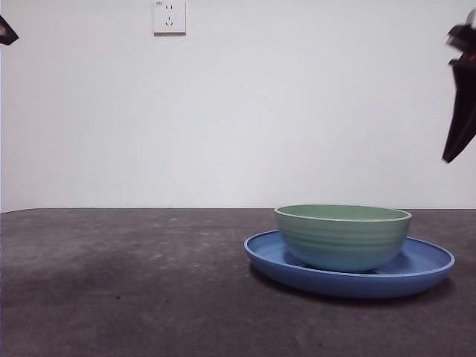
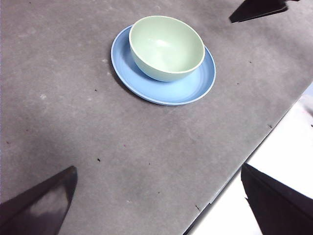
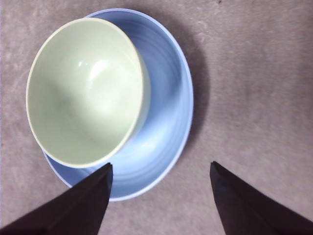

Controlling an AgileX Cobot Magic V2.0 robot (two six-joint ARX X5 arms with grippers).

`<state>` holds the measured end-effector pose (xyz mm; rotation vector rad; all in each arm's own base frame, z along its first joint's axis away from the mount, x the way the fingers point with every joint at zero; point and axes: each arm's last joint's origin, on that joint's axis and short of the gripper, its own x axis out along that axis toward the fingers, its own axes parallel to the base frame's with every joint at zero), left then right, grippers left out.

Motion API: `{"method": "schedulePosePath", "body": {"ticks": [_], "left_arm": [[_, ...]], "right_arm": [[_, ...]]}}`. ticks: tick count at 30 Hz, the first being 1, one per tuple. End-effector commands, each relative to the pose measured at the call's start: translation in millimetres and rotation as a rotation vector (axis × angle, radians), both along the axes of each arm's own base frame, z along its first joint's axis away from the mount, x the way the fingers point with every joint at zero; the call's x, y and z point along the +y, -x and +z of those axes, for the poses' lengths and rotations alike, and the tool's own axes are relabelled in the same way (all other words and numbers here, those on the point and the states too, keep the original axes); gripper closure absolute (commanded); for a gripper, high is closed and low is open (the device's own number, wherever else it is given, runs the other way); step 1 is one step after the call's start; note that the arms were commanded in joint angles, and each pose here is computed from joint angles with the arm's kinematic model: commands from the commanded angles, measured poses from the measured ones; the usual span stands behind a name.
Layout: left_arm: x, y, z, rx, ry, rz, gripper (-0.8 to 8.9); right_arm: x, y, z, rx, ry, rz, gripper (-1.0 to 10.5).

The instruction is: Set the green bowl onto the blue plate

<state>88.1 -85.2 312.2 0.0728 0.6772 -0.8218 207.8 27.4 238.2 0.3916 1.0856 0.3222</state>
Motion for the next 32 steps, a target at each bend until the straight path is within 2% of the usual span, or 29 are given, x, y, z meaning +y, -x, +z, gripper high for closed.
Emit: {"method": "schedulePosePath", "body": {"ticks": [1, 21, 32], "left_arm": [[-1, 0, 5, -0.013, 0.016, -0.008, 2.51], [-1, 0, 5, -0.013, 0.016, -0.008, 2.51], [-1, 0, 5, -0.013, 0.016, -0.008, 2.51]], "right_arm": [[1, -12, -5, 0.009, -0.012, 0.017, 6.4], [4, -48, -55, 0.133, -0.005, 0.018, 6.8], [6, -61, -75, 0.154, -0.035, 0.034, 7.1]]}}
